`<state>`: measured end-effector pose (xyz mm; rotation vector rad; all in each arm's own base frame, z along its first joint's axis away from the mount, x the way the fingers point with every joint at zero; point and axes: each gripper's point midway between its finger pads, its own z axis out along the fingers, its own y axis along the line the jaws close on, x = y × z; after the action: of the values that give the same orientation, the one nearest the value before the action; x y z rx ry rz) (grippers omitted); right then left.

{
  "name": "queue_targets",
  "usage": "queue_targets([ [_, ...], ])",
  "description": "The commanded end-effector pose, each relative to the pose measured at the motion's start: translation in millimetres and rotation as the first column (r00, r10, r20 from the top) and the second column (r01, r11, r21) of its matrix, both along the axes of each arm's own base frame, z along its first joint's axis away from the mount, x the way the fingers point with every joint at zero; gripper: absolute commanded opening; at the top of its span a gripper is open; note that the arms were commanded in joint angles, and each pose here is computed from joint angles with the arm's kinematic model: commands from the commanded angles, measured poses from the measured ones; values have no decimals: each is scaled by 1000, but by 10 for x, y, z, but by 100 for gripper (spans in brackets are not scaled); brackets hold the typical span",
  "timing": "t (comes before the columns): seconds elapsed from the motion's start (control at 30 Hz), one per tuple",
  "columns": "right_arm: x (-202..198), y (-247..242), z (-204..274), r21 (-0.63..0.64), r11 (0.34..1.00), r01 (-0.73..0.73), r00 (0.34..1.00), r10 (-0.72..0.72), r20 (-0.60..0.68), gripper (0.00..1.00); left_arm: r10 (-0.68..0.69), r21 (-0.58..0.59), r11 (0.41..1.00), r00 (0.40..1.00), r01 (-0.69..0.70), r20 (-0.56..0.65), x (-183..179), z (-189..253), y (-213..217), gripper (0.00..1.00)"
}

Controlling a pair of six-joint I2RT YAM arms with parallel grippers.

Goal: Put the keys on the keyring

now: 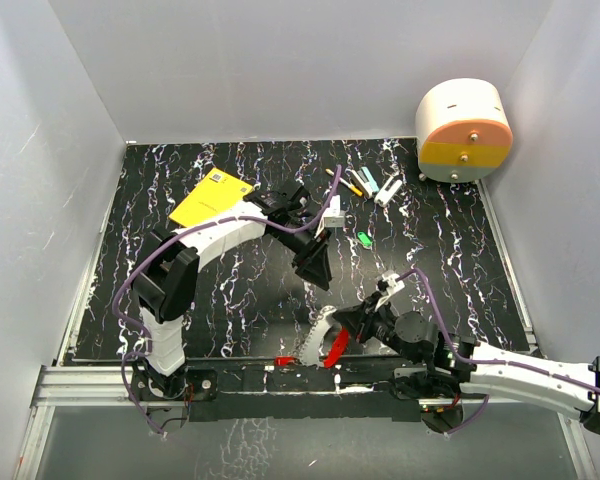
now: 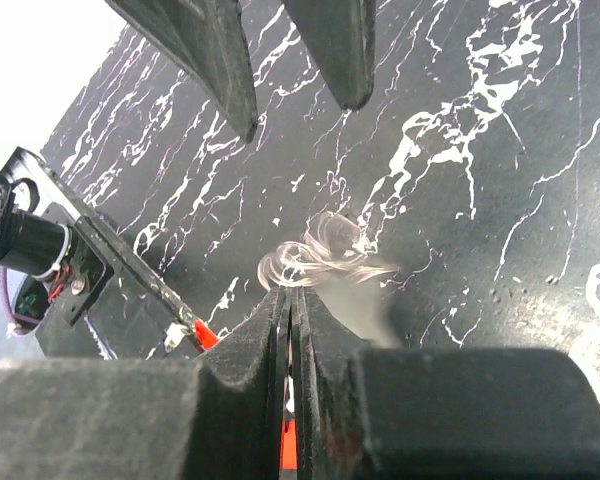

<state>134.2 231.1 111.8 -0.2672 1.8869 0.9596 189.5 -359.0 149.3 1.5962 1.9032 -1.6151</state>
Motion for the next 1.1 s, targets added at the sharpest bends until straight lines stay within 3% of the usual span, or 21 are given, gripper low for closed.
queue_targets([
  [0.0,129,55,376,83,996,35,994,-43,98,8,-24,-29,999,998,22,-54,-133,149,56,44],
  [0.13,144,85,374,72,997,33,994,-41,105,8,-26,-36,999,994,23,-102,-193,75,52,50],
  [0.3,199,-10,296,40,993,112,993,-113,33,8,9,-14,1000,998,-10,-57,-88,15,74,51],
  [0.33,220,-68,280,32,989,146,989,-147,13,13,27,-23,999,999,-28,-46,-38,58,77,51],
  [0.43,266,-188,248,11,978,209,978,-209,-6,38,84,-47,995,996,-84,2,118,176,86,51],
  [0.5,276,-219,230,1,974,229,973,-229,-19,44,139,-47,990,989,-137,46,216,240,59,51],
  [0.67,315,-239,75,-72,952,298,947,-304,-102,42,213,-119,975,948,-189,238,404,437,71,51],
  [0.87,350,-68,-38,-190,908,373,875,-412,-254,39,267,-127,962,933,-242,241,459,483,62,51],
  [1.07,387,35,-213,-301,861,411,815,-494,-302,38,298,-116,954,905,-276,304,488,440,157,51],
])
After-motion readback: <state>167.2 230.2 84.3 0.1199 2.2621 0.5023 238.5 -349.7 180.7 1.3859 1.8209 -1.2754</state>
